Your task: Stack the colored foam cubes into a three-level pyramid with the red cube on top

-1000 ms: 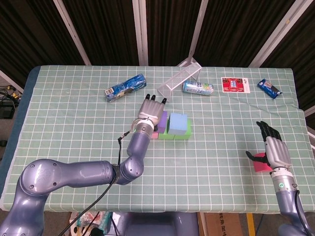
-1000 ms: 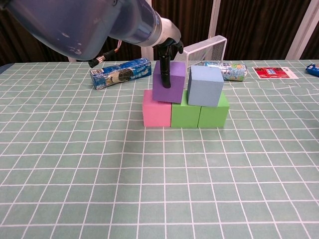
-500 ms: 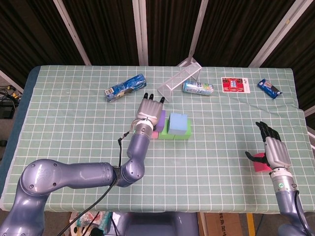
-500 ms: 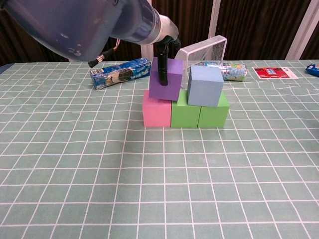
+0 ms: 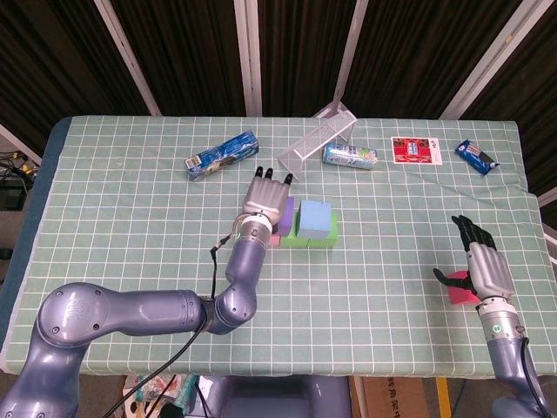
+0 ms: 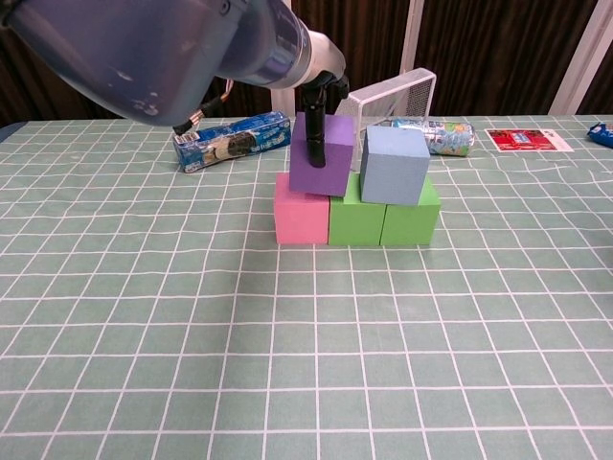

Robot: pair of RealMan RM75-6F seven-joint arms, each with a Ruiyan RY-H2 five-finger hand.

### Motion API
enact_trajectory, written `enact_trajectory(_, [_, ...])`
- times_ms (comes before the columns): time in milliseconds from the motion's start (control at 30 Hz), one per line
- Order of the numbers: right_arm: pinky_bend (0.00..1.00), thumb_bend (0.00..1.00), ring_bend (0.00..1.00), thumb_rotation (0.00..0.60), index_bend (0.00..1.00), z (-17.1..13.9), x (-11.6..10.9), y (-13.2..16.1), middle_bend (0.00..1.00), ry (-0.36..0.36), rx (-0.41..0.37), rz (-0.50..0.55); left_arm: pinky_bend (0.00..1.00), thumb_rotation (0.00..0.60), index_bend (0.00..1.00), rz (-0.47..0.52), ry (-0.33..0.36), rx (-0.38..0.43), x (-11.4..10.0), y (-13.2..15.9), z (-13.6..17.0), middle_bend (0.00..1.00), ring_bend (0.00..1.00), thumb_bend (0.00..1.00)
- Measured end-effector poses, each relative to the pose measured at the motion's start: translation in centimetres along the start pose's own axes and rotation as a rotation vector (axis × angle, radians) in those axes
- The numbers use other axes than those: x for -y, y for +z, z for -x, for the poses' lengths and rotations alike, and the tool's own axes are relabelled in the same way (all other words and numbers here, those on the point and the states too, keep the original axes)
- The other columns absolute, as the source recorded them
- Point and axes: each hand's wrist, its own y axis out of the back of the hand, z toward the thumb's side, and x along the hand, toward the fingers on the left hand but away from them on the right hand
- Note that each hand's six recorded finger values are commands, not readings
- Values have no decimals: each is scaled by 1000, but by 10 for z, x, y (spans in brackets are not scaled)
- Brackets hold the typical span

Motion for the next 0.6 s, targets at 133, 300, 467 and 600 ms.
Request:
enact_trajectory(133, [0, 262, 0, 600, 0, 0, 0, 0, 0, 2, 0, -1, 37, 600, 0, 6, 4, 3, 1, 1, 0, 415, 66, 258])
enact_trajectory(300, [0, 262, 0, 600, 0, 0, 1, 0, 0, 6, -1, -3, 37, 600, 0, 12, 6, 5, 2, 1, -1, 414, 66, 258])
enact_trajectory(467, [0, 262, 0, 600, 0, 0, 2, 0, 0, 7, 1, -4, 37, 600, 0, 18, 5, 10, 5, 3, -1, 413, 66, 258])
enact_trajectory(600, [0, 261, 0, 600, 0, 0, 2, 0, 0, 8, 2, -5, 37, 600, 0, 25, 9, 12, 5, 3, -1, 413, 66, 258])
